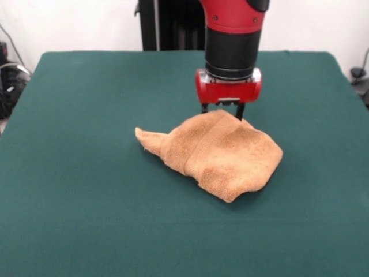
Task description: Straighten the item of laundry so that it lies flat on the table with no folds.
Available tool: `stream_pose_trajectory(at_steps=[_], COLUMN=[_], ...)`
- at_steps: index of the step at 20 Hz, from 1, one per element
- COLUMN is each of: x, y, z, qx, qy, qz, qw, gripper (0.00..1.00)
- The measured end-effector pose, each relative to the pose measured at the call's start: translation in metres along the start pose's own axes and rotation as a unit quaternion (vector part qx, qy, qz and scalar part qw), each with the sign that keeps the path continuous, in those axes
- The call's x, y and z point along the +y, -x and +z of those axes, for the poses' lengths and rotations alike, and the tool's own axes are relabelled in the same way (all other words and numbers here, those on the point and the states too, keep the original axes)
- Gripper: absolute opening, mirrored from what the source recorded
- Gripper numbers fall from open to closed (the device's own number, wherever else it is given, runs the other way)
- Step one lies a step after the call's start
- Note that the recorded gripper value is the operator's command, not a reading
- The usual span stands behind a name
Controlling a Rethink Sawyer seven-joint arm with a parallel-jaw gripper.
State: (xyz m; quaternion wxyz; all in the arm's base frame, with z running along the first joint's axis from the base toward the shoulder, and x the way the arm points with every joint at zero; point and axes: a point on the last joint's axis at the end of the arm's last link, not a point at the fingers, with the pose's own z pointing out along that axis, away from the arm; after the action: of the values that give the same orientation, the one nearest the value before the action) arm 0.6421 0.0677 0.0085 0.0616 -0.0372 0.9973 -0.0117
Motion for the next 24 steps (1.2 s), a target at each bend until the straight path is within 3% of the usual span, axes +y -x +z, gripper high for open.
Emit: stream_pose_trajectory(at_steps=[5, 24], x=[-0.001, -0.006], y=[0.006, 0.019], z=[0.006, 0.009], qx=[-0.028, -0.078], qy=[-0.004, -0.012], qz=[0.001, 0.007], qw=[0.9996, 0.9969], gripper=[1.00, 1.00])
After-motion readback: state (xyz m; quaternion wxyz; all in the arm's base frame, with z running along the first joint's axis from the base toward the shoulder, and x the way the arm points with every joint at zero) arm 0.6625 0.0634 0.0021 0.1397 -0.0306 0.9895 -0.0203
